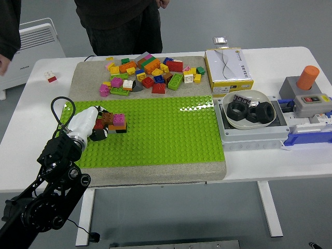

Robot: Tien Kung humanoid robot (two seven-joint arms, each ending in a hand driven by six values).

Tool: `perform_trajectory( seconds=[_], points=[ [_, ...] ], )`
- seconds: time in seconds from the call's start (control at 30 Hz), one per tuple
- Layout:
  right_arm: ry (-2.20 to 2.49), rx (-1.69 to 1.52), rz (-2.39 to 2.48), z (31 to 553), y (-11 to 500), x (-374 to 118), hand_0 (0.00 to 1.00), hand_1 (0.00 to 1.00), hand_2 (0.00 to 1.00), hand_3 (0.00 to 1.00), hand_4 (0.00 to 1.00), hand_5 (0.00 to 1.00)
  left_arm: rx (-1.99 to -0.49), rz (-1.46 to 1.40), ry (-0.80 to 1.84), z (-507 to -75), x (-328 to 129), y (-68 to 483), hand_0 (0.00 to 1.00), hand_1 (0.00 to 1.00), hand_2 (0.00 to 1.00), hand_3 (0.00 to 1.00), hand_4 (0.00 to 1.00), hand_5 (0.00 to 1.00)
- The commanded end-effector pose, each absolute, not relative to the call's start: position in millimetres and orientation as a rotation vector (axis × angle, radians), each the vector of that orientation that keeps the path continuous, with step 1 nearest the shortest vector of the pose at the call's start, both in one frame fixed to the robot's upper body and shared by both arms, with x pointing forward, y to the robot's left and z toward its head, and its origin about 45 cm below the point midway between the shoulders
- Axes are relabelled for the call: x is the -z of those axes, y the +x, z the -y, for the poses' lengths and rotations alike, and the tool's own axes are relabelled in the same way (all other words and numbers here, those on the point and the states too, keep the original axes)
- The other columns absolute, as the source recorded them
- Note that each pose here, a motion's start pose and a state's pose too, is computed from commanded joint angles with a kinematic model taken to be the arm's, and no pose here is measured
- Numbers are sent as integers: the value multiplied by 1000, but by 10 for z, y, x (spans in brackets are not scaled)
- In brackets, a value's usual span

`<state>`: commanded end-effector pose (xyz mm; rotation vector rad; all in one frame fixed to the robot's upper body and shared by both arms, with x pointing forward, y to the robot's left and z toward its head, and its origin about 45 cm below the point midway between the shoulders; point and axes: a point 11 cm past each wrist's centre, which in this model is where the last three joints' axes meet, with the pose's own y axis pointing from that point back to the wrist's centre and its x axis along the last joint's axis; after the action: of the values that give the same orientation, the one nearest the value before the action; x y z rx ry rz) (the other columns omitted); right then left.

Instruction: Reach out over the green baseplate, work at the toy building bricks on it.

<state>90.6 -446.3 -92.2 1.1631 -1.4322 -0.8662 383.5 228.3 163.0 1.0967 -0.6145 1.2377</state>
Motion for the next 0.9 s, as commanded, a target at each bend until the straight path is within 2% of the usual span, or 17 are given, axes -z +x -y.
perform_trajectory(
  seconds=[0.33, 0.37, 0.9],
  points=[
    [1160, 866, 1432, 4468, 900, 921, 673, 640, 715, 705, 721, 998, -1225, 614, 1097, -2279, -1621, 3835, 883, 853, 791, 728, 462, 2],
    [1160, 866, 1432, 4469, 899, 921, 674, 640, 715, 703, 719, 998, -1221, 614, 1098, -2277, -1617, 3834, 884, 862, 807, 813, 519, 2],
    [1160, 865, 1433, 4469, 907, 919, 674, 640, 716, 703, 718, 997, -1184, 617, 1109, -2262, -1598, 3828, 889, 869, 829, 839, 575, 2]
  ],
)
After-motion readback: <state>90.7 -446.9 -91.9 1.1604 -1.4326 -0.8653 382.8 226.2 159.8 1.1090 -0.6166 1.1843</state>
